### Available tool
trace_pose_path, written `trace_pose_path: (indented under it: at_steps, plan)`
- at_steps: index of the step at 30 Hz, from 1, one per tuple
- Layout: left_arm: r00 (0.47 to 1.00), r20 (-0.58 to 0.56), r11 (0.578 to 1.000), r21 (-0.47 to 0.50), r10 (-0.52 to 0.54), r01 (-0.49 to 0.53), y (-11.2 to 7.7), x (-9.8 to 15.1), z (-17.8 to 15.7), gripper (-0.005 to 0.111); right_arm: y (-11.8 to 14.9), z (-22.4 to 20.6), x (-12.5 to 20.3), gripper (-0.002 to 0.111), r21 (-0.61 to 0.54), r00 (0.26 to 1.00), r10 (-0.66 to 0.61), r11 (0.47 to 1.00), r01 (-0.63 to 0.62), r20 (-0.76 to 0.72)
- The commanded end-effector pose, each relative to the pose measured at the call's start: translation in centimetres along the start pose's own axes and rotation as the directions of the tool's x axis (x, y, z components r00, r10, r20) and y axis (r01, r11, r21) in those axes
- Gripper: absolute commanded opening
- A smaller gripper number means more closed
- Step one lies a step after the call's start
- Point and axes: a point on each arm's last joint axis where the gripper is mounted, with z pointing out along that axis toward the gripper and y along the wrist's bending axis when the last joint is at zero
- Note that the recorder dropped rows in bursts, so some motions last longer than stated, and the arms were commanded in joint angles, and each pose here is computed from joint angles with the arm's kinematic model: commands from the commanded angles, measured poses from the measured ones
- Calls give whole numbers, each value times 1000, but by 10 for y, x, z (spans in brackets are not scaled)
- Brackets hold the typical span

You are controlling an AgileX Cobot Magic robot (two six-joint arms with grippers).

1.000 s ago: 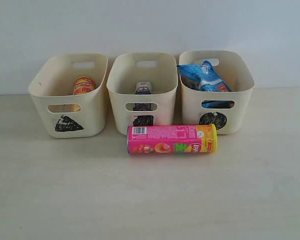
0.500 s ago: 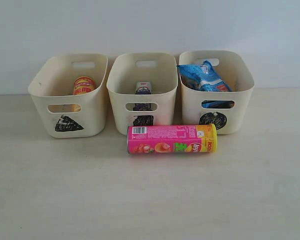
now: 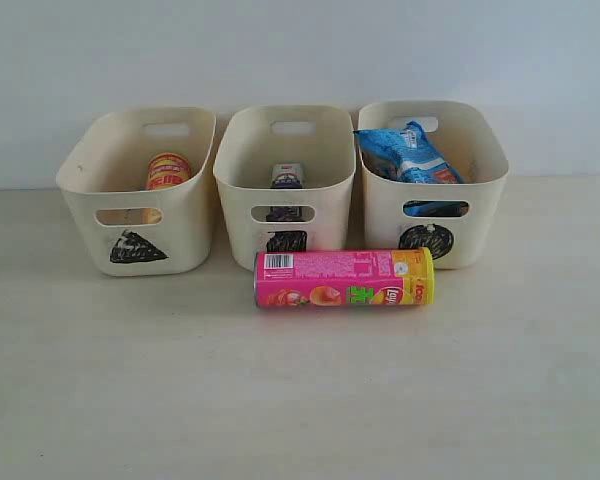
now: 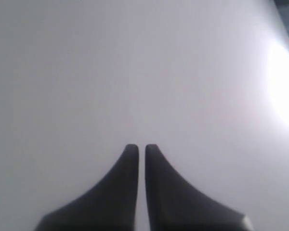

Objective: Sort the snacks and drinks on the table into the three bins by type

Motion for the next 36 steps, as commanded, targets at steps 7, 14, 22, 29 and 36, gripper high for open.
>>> trace_pose_path:
  at_steps: [7,14,22,29,36]
  plan:
    - [855,-504,971,-240,-124,-1,55,19,44,4,0,0,0,0,-4,1000,2,1000,-2,9]
    - [789,-585,915,-396,-188,-76,108,36,73,4,0,0,0,0,-4,1000,2,1000,-2,9]
    - [685,-726,667,-538,-56,-516,174,62,59,4,0,0,0,0,-4,1000,1,1000,-1,9]
    - [389,-912,459,-405,-134,-791,204,74,54,4,0,0,0,0,-4,1000,1,1000,-1,9]
    - [148,-988,871,-113,-46,-478,169,109,107,4,0,0,0,0,-4,1000,1,1000,-1,9]
